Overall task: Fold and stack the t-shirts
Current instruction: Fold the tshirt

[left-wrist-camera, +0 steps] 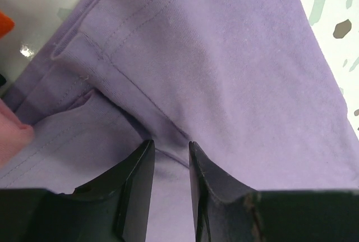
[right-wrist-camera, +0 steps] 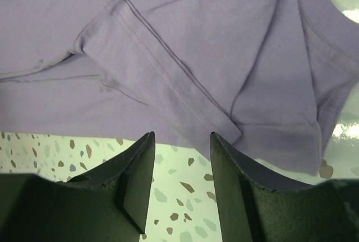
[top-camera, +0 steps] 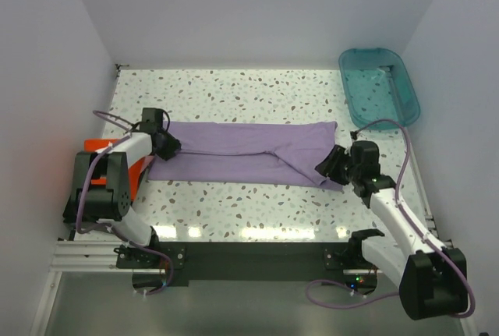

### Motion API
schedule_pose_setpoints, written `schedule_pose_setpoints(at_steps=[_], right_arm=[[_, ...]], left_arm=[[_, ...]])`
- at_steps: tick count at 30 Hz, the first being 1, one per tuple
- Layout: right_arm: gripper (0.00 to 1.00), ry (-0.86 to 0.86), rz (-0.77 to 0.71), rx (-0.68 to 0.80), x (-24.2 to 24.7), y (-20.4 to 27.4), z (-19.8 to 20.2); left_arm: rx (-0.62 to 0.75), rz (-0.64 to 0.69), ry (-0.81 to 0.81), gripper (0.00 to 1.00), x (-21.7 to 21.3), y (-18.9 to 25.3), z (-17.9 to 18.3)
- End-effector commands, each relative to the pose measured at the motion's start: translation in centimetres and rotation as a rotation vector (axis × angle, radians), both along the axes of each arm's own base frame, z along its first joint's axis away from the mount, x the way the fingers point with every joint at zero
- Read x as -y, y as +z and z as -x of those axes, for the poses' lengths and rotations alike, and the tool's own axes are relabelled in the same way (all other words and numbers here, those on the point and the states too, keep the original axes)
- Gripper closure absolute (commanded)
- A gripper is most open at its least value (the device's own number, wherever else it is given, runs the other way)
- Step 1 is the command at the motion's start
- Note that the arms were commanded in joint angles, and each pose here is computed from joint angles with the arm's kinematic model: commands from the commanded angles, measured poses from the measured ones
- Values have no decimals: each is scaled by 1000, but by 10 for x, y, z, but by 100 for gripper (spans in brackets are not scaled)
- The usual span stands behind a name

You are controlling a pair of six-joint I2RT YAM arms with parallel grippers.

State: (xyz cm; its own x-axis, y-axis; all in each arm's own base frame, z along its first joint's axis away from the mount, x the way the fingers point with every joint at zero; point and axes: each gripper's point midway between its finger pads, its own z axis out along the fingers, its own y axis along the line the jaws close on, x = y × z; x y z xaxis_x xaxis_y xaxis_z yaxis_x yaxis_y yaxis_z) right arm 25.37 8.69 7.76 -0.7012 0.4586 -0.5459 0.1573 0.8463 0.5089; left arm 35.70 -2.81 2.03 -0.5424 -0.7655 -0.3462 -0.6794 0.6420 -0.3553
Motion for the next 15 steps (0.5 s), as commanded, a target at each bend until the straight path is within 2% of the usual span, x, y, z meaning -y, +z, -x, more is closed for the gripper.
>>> schedule_pose_setpoints(at_steps=[1, 8, 15], right_arm=[[52, 63, -26, 113, -17, 38, -38], [58, 132, 29, 100, -47, 26, -95], [59, 184, 54, 104, -71, 4, -142]], left_arm=[[69, 6, 3, 64, -1, 15, -9], [121, 10, -62, 65, 5, 38, -20], [163, -10, -137, 64, 19, 59, -20]])
